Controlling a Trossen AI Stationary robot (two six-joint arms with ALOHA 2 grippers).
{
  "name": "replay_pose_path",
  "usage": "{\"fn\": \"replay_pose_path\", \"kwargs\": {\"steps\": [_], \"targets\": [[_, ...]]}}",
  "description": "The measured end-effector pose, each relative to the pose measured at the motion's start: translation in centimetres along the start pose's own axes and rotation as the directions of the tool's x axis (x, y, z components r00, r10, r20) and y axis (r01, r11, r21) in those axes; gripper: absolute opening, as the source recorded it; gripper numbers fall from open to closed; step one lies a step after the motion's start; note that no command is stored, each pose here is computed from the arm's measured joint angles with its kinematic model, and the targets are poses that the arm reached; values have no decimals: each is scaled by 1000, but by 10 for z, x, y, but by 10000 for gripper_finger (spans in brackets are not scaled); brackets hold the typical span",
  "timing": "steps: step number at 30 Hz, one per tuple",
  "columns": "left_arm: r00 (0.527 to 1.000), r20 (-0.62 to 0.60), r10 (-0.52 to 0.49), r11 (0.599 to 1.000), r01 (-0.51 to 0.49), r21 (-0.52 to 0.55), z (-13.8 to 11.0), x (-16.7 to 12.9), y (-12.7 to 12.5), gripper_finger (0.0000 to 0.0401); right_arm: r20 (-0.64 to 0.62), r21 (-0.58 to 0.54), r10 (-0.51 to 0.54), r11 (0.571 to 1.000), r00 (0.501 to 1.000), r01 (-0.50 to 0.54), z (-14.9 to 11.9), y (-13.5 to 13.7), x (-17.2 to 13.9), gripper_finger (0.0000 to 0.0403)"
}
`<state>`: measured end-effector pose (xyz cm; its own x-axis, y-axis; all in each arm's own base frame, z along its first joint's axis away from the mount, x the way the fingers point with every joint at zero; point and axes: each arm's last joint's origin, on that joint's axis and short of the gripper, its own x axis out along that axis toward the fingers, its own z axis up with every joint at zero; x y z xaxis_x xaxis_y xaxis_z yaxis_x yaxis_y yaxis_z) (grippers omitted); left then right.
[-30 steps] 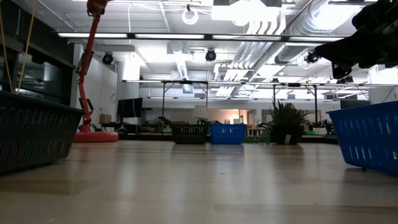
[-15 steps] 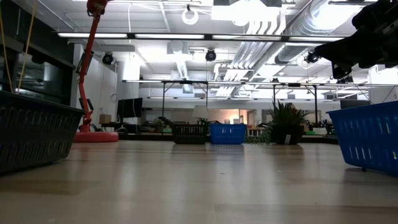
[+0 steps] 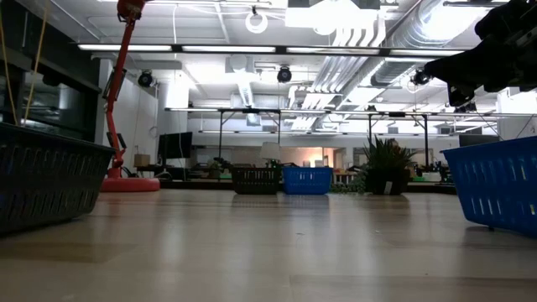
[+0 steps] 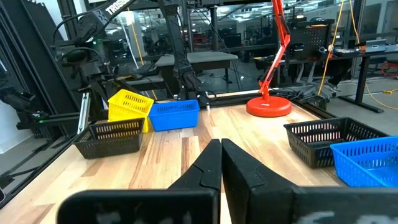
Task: Stack baskets by color
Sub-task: Stack the top yellow bin on the bottom left yellow bin
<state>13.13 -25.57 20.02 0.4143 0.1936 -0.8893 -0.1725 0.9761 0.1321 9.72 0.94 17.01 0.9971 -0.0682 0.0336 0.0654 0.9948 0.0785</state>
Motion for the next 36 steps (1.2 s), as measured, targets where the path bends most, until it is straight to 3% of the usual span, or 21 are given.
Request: {"fn": "replay_pose_path", "kwargs": {"steps": [8, 13, 19, 23, 28, 36], "targets": [[998, -41, 47, 997, -45, 62, 17, 13, 7, 0, 0, 0, 0, 1000, 1000, 0, 0, 0, 0, 0], [999, -33, 17, 998, -16, 56, 30, 8, 8, 0, 0, 0, 0, 1000, 1000, 0, 0, 0, 0, 0], [992, 92, -87, 994, 80, 72, 45, -30, -2, 0, 0, 0, 0, 1000, 1000, 0, 0, 0, 0, 0], [977, 211, -17, 997, 0, 82, 39, -39, 1, 0, 0, 0, 0, 1000, 1000, 0, 0, 0, 0, 0], [953, 292, 78, 997, -70, -36, 19, -28, 8, 0, 0, 0, 1, 1000, 1000, -1, 0, 0, 0, 0], [942, 321, 101, 959, -7, -282, -12, -17, 13, 0, 0, 0, 0, 1000, 1000, 0, 0, 0, 0, 0]]}}
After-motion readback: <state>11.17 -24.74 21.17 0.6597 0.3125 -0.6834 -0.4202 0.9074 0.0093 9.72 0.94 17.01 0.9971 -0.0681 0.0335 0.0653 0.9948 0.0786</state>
